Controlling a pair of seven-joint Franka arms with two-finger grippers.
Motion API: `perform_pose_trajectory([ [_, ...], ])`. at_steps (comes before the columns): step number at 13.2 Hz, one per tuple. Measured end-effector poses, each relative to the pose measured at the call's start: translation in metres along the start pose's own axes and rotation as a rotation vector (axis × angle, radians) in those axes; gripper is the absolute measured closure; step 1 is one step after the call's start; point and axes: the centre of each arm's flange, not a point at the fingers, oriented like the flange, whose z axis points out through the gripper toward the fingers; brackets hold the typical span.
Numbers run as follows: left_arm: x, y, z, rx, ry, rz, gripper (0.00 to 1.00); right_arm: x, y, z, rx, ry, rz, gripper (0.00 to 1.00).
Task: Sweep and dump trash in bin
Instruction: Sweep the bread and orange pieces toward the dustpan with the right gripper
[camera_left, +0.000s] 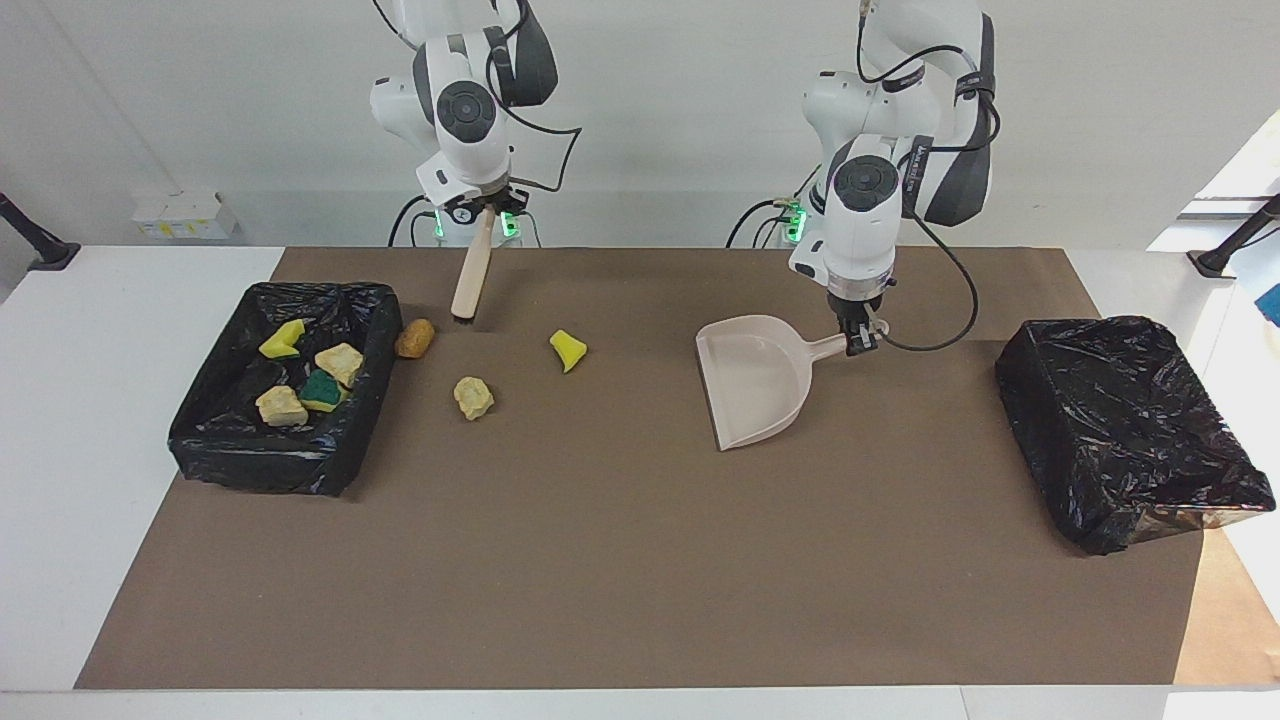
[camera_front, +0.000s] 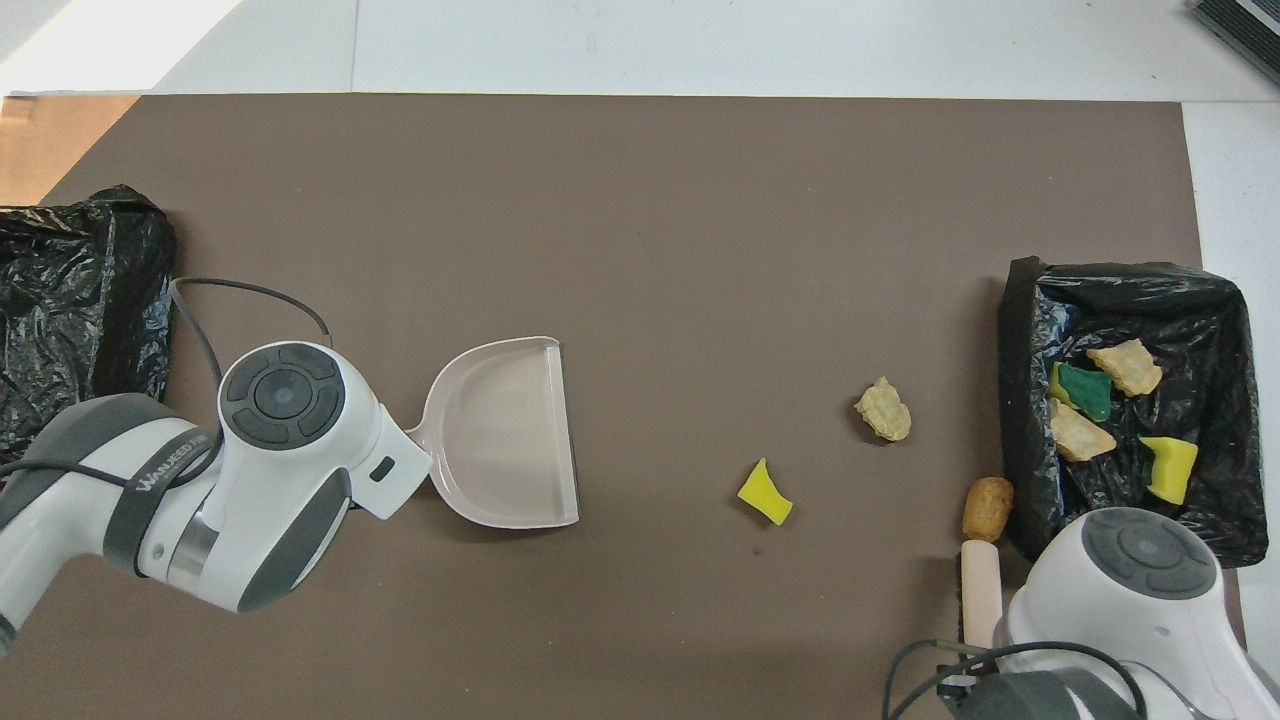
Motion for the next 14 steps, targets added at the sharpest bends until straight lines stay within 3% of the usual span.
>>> perform_pose_trajectory([
  [3,0.0,0.005,0.004,0.008,0.008,0.003,0.69,0.009,0.028,0.016,0.011,-0.008,-0.024,0.73],
  [6,0.0,0.008,0.008,0.014,0.014,-0.007,0.69,0.017,0.029,0.016,0.003,0.051,-0.041,0.73],
  [14,0.005,0.012,0.01,0.018,0.017,-0.012,0.69,0.023,-0.047,-0.032,-0.032,0.384,-0.23,0.73],
])
